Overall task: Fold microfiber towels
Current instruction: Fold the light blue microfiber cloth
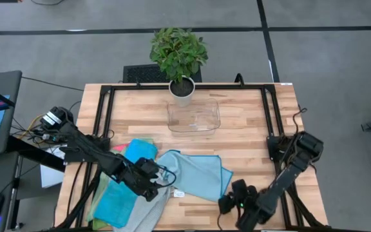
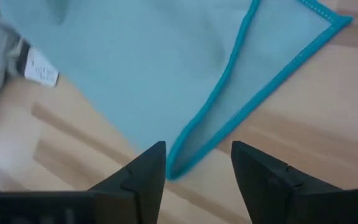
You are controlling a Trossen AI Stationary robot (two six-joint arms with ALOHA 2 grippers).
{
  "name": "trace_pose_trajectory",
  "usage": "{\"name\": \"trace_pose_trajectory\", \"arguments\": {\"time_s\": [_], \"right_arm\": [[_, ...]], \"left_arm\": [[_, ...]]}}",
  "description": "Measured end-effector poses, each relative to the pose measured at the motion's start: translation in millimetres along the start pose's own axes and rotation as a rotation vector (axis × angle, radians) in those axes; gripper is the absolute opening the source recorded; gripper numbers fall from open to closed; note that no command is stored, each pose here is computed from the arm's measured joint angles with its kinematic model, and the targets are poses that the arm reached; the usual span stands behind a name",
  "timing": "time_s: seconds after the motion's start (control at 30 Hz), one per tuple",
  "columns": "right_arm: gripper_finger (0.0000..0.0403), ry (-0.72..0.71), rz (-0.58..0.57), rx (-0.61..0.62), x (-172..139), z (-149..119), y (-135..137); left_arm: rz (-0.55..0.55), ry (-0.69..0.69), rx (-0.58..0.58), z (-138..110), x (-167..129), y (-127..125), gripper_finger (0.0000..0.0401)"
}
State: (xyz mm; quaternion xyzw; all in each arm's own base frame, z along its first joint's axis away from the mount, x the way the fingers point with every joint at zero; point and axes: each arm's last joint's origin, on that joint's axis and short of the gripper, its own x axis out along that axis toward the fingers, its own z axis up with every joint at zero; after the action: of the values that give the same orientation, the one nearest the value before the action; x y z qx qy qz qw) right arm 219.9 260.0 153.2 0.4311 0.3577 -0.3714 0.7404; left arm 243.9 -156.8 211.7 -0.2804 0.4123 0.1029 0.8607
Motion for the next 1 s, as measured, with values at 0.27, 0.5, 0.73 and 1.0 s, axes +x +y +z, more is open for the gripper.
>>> {"name": "trace_pose_trajectory", "arguments": {"time_s": [0.27, 0.5, 0.73, 1.0], "right_arm": [[0.022, 0.125, 0.084, 0.008, -6, 36, -14], [0.0221, 0.168, 0.13, 0.007, 21, 20, -7], [0.0221, 0.148, 0.14, -0.002, 39, 25, 0], [0.0221, 0.146, 0.143, -0.021, 38, 25, 0]], "left_arm": [[-0.067, -0.009, -0.033, 9, -3, -2, 0.0222], [-0.049, -0.034, -0.074, 3, 4, 5, 0.0222], [-0.021, -0.054, -0.073, 3, 4, 7, 0.0222], [0.078, -0.004, -0.043, -10, 33, 11, 0.0222]]}}
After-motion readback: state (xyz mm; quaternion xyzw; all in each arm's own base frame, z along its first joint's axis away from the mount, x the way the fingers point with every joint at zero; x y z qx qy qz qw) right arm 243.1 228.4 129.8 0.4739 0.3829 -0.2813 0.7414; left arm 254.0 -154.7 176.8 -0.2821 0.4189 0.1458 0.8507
